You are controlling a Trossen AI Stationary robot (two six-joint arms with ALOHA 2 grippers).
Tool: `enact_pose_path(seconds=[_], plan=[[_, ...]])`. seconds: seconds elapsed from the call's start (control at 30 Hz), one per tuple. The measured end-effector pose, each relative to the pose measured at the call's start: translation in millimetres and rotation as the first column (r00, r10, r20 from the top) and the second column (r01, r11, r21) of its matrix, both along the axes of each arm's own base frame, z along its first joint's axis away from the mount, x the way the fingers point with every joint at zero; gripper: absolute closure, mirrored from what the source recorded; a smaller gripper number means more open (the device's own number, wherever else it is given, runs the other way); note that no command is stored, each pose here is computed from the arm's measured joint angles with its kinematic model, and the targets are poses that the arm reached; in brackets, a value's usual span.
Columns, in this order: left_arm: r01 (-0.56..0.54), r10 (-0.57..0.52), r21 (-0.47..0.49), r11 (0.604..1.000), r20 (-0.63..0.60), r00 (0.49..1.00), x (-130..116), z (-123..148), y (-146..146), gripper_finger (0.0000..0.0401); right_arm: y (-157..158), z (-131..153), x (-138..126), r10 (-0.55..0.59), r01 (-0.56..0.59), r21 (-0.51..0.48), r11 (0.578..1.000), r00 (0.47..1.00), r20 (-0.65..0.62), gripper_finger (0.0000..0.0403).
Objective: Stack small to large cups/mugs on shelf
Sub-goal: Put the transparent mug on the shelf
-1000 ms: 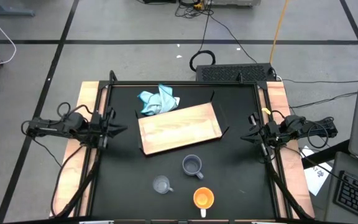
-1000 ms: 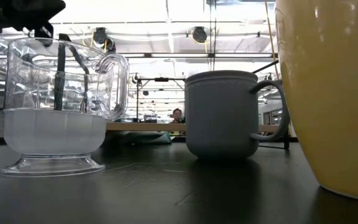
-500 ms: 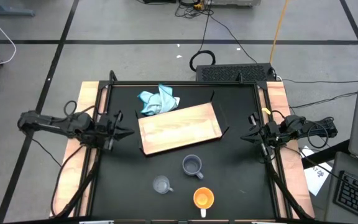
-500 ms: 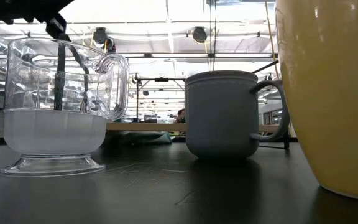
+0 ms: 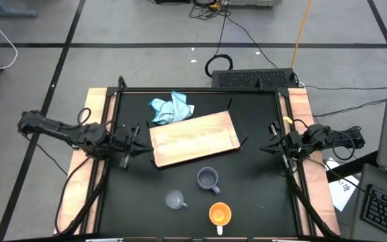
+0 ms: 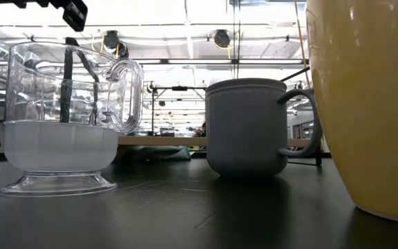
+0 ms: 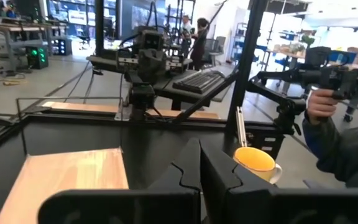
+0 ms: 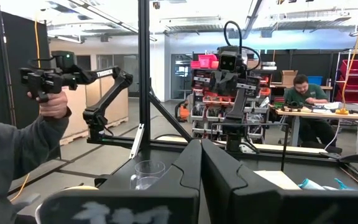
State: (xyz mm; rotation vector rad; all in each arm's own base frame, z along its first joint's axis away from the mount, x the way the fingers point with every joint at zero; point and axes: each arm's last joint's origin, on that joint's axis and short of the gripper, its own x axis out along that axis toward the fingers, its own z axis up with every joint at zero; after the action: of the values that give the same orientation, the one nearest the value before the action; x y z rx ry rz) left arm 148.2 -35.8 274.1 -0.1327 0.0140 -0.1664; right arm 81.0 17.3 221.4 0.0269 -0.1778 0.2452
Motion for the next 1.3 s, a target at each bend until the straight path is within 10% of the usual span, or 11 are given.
enact_pose_path(seconds=[1.3], plan=[[0.150,-0.155,0.064,0.987,0.076,0.985,51,6,-54,0.0401,0,0,0,0.000,0.000,0.000,1.000,1.000,0.000,0.0403]])
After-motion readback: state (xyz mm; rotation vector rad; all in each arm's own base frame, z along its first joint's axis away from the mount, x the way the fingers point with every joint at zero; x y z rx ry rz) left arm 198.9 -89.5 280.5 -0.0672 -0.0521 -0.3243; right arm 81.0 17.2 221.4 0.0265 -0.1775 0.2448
